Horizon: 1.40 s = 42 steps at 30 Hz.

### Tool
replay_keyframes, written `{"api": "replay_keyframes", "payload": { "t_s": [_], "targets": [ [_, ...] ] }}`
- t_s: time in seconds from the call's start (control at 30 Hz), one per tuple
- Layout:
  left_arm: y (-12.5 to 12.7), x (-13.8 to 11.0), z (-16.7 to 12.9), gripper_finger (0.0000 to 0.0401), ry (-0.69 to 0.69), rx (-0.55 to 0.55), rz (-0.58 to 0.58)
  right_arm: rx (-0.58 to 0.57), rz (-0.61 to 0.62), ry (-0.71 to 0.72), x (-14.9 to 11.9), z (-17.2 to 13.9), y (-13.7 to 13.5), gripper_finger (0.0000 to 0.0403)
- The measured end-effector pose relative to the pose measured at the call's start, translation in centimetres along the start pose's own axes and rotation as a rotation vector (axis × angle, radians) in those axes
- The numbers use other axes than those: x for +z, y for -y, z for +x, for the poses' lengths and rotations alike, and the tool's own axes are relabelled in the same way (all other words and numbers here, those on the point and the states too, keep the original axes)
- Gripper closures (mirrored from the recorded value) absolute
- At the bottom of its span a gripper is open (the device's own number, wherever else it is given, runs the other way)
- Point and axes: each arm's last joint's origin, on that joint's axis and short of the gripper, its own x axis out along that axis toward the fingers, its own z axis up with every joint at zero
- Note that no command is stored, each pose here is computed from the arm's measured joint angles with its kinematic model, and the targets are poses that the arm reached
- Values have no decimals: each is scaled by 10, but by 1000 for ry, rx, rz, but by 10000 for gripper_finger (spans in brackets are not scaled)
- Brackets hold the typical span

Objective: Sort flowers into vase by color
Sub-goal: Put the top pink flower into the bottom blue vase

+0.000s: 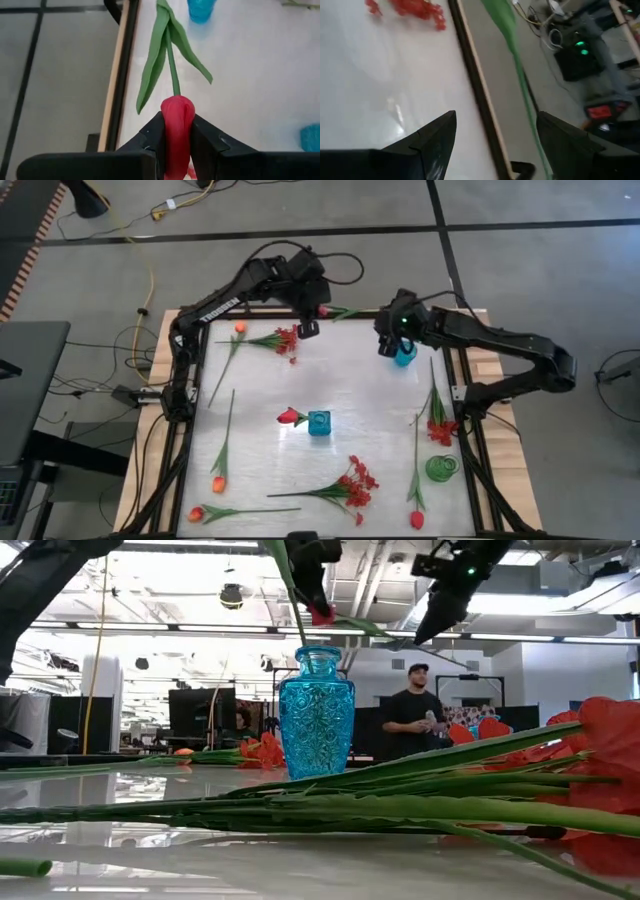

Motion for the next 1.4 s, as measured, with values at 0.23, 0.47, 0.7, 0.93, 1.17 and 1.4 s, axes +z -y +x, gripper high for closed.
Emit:
{"api": "replay_keyframes", "payload": {
  "t_s": [0.23, 0.47, 0.7, 0.93, 1.17, 1.4],
  "targets": [
    [4, -6, 1, 345, -68, -30, 5, 2, -79, -33, 9, 15, -5, 101],
    [8, -5, 1, 345, -68, -39, 15, 63, -65, -68, 8, 33, -14, 101],
    [10, -7, 0, 345, -72, -95, 29, 92, -3, -61, 7, 34, -12, 111],
    [11, -6, -2, 345, -54, -119, 33, 157, 58, -45, 5, 36, -10, 205],
    [11, -6, -2, 345, -54, -121, 35, 159, 52, -29, 7, 30, -10, 330],
    [12, -6, -2, 345, -44, -146, 32, 163, 22, -27, 7, 29, -11, 379]
  ]
}}
